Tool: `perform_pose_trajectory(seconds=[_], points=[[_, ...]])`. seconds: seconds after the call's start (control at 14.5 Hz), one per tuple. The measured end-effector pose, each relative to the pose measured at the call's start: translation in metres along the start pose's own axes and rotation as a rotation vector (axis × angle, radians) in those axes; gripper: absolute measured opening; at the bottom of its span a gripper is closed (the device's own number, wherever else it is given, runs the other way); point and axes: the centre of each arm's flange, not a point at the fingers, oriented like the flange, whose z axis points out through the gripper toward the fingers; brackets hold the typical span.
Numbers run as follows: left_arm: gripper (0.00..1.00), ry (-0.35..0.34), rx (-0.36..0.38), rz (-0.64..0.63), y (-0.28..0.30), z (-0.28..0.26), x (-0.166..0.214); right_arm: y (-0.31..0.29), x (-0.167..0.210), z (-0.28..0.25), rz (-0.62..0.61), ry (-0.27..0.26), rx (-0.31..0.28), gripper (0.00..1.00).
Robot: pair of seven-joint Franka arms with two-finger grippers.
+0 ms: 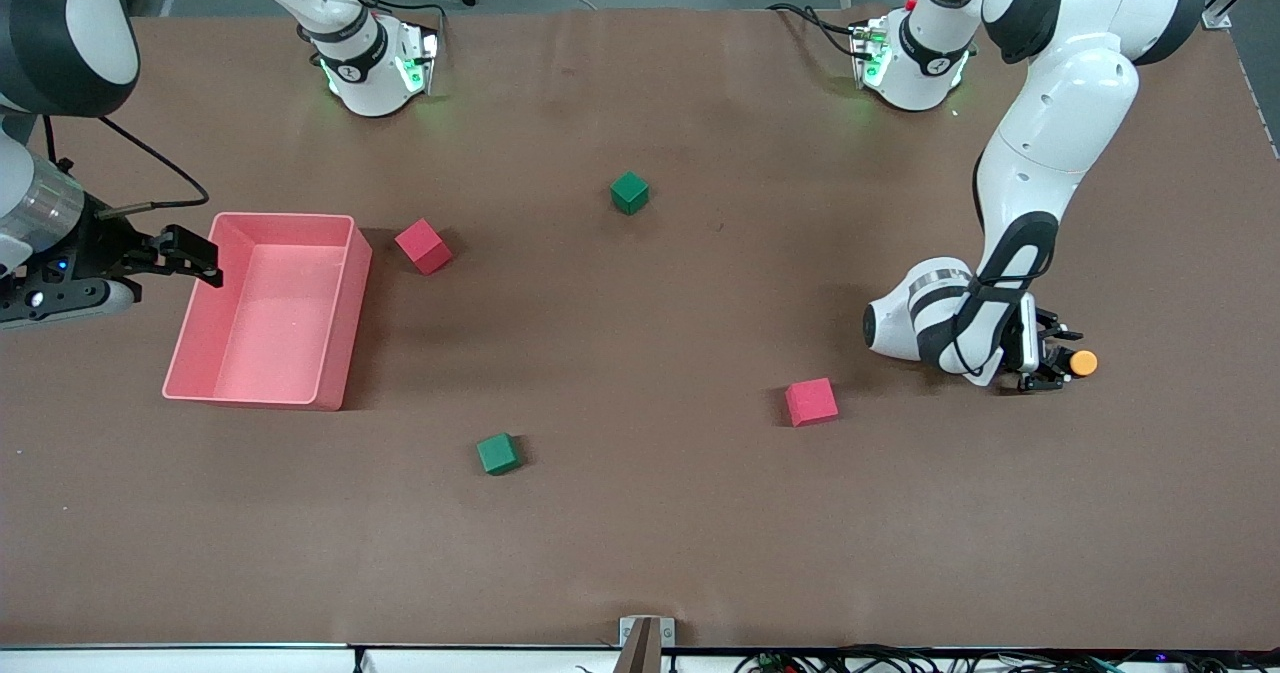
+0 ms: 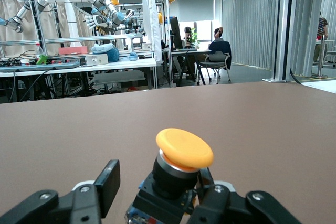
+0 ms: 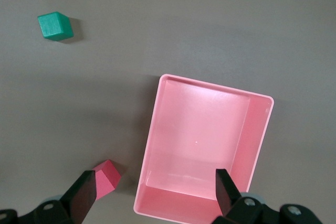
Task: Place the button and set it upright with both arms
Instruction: 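Rotate the left gripper wrist to turn the button upright, then lower the upright button onto the table with the left gripper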
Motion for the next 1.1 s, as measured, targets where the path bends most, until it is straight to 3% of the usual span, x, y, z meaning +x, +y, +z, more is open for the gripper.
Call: perform_pose_trajectory(seconds=[0.21,1.1], points=[[0.99,-0.001,0.001,0.004,-0.001,0.000,-0.002,0.011,-0.003,0.001,-0.028,-0.006,0.001,1.00],[1.00,0.044,0.025,-0.003,-0.002,0.008,0.003,0.032,-0.009,0.002,-0.012,-0.021,0.004,1.00]])
